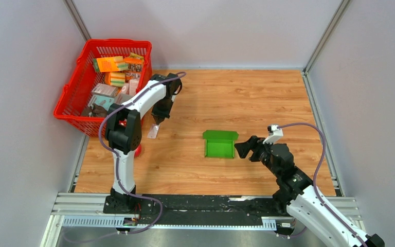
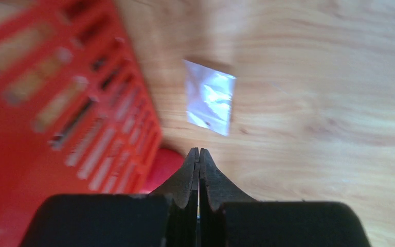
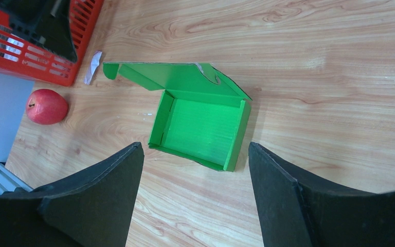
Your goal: Fold the paper box
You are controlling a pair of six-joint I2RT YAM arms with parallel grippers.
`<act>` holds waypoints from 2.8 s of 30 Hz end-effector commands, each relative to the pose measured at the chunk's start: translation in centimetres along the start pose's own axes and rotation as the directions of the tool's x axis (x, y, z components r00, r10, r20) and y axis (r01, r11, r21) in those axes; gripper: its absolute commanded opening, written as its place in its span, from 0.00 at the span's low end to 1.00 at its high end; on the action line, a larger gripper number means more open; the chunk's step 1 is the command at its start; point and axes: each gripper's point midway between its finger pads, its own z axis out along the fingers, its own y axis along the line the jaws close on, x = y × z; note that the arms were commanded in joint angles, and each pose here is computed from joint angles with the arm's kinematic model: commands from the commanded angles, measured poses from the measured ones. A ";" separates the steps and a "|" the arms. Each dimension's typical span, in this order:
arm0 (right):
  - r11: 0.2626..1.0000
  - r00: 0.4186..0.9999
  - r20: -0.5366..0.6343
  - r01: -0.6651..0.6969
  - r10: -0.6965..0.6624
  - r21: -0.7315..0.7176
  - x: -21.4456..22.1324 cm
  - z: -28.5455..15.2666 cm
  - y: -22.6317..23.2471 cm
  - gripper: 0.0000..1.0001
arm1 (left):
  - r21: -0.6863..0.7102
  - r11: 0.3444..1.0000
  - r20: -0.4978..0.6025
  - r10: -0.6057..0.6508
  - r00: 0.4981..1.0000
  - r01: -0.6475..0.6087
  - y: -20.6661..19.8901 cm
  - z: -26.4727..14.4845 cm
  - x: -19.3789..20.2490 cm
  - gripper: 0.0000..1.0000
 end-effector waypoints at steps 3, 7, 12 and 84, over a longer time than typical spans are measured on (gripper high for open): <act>1.000 0.999 0.051 0.001 0.001 -0.030 -1.3 -0.1 0.8 0.77 | -0.329 0.943 -0.115 -0.084 0.990 0.042 6.5 1.6 -0.6 0.00; 0.999 0.998 0.059 -0.001 0.003 -0.032 -1.4 -0.2 0.8 0.77 | -0.386 0.922 -0.168 -0.063 0.984 -0.007 7.2 2.3 -1.0 0.00; 1.000 0.998 0.060 0.000 0.002 -0.031 -1.4 -0.2 0.7 0.77 | -0.315 0.944 -0.296 0.002 0.955 -0.100 5.8 4.2 -0.2 0.00; 0.999 0.995 0.095 0.007 -0.002 -0.053 -1.6 -1.1 0.8 0.77 | 0.240 0.454 0.004 -0.884 0.467 0.858 -5.4 5.7 1.5 0.51</act>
